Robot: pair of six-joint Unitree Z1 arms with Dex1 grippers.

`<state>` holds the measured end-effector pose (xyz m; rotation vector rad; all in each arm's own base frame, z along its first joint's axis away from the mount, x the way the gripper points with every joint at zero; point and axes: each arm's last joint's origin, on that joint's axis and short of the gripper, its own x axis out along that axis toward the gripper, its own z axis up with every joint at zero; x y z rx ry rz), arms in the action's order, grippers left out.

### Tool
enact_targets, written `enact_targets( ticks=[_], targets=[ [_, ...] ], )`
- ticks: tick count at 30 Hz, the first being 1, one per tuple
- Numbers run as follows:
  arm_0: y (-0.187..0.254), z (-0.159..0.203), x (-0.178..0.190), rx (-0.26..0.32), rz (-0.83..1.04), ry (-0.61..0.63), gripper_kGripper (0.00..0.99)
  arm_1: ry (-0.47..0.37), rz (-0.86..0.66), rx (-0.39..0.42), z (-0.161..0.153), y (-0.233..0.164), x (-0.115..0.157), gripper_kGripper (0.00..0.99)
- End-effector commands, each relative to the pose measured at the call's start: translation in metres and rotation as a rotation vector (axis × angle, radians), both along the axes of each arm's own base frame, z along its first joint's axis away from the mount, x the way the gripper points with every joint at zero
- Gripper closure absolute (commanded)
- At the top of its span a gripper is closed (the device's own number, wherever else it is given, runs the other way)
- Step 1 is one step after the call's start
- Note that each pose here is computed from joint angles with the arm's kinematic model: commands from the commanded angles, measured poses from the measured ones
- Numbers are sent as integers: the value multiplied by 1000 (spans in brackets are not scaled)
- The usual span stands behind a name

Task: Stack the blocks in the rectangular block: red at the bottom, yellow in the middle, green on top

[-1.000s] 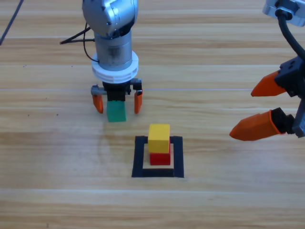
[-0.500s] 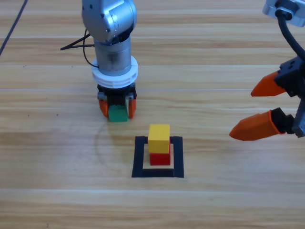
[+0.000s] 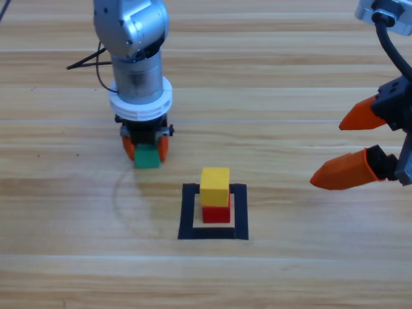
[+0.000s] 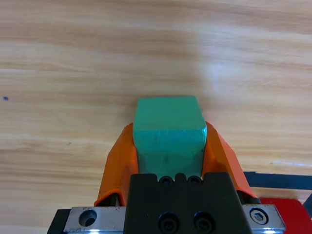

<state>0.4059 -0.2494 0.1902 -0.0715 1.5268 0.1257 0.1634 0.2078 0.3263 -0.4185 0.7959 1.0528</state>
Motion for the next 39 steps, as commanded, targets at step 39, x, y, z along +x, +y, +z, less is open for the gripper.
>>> enact_targets(
  ticks=[39],
  targets=[
    [-79,100,-104,-52,-214,3,990,41,-21,-18,-11,0,8,5]
  ],
)
